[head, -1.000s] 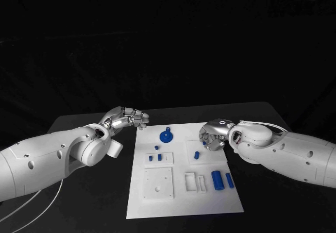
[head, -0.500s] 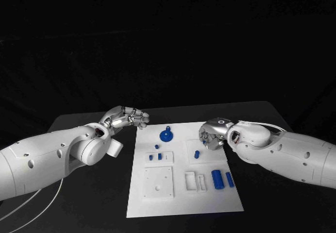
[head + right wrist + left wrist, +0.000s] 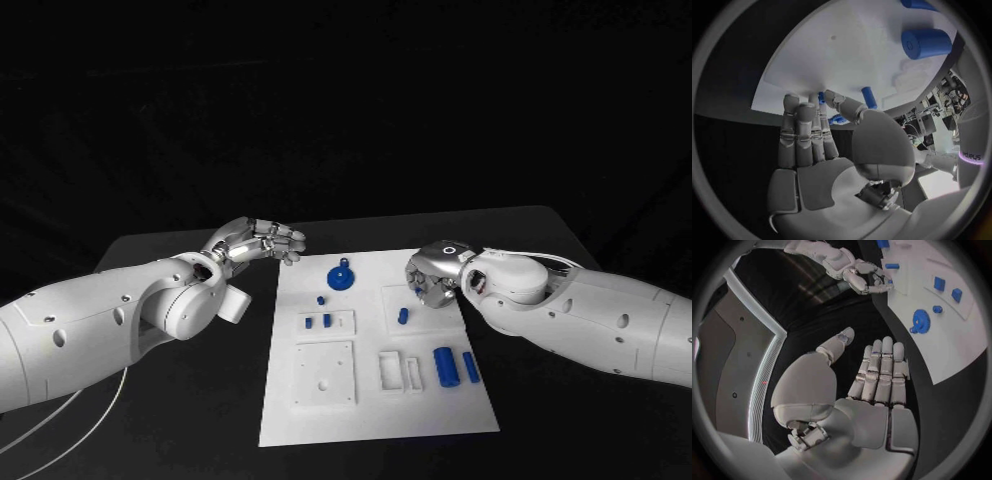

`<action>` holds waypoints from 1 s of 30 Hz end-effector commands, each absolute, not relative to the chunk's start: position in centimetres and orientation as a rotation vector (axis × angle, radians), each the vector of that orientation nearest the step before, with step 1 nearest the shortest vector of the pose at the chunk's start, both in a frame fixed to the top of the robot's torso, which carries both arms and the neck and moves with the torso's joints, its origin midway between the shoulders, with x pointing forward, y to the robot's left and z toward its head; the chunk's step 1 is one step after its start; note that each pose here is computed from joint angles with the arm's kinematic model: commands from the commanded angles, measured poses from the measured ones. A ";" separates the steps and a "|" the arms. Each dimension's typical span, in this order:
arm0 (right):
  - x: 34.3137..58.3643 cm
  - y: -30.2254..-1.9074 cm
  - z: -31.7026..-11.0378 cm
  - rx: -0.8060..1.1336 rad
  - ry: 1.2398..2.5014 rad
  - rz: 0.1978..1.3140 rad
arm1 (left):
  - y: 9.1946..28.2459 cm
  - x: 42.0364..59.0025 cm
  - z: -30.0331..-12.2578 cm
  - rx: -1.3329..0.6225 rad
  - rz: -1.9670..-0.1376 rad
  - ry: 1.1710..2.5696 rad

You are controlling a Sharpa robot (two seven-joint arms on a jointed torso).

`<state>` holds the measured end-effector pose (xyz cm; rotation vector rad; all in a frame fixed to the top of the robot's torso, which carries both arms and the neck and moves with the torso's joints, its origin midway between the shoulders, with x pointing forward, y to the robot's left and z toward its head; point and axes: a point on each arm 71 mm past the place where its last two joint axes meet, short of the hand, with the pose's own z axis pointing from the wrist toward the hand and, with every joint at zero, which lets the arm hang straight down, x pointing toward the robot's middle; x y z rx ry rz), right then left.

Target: Assemble the parts on the task board

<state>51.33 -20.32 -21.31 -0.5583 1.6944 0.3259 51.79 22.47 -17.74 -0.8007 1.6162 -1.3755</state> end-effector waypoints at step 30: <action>51.1 -20.6 -21.9 -0.564 1.702 0.317 | 22.1 51.8 -17.7 -0.784 -1.381 1.628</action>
